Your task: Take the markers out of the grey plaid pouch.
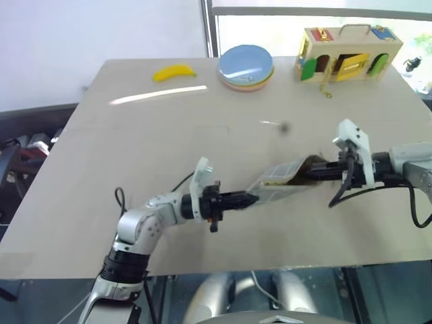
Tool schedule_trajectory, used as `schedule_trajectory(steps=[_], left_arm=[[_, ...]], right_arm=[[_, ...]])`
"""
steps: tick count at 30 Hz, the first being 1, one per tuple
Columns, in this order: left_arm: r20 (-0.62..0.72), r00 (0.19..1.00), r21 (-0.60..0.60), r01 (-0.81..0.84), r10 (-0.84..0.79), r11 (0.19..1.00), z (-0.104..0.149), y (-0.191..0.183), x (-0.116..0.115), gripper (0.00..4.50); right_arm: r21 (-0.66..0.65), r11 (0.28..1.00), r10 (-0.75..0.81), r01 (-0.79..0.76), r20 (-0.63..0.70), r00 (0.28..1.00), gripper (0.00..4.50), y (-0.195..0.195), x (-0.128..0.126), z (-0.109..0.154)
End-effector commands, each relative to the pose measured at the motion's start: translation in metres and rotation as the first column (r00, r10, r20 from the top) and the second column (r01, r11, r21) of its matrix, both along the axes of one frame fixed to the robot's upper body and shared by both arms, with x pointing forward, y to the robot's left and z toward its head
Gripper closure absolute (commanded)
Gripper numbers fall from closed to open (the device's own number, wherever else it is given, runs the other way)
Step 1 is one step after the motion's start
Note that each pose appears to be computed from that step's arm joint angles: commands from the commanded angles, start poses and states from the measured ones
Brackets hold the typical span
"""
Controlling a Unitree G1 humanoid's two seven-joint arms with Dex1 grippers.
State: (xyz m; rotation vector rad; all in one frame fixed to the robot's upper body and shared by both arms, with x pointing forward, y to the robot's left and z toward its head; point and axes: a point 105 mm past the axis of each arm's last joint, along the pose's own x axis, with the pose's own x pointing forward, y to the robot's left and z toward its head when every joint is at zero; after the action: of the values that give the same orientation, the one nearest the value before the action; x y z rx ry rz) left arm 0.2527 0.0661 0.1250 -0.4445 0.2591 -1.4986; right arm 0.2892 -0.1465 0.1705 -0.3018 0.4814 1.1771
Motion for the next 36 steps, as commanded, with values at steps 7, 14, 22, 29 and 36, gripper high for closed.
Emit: schedule_trajectory(steps=[7, 14, 22, 29, 36], left_arm=[[0.162, 0.986, 0.014, 0.032, -0.034, 0.999, 0.011, -0.006, -0.003, 4.5], [0.318, 0.948, -0.011, -0.026, 0.028, 1.0, 0.011, -0.008, 0.008, 4.5], [0.338, 0.941, -0.064, -0.008, 0.029, 0.998, 0.013, -0.003, 0.015, 4.5], [0.32, 0.947, -0.099, 0.034, -0.001, 0.994, 0.008, 0.003, 0.017, 4.5], [0.314, 0.948, -0.113, 0.085, -0.045, 0.99, -0.006, 0.004, 0.013, 4.5]], right_arm=[[-0.208, 0.975, 0.11, -0.075, 0.162, 0.981, 4.45, 0.005, 0.015, -0.025], [-0.271, 0.96, 0.115, -0.076, 0.13, 0.985, 4.45, 0.013, 0.005, -0.027], [-0.282, 0.959, 0.059, -0.023, 0.119, 0.991, 4.45, 0.02, 0.002, -0.018], [-0.289, 0.957, 0.074, -0.029, 0.145, 0.987, 3.96, 0.029, -0.003, -0.01], [-0.364, 0.93, 0.116, -0.051, 0.158, 0.981, 0.87, 0.033, -0.011, -0.02]])
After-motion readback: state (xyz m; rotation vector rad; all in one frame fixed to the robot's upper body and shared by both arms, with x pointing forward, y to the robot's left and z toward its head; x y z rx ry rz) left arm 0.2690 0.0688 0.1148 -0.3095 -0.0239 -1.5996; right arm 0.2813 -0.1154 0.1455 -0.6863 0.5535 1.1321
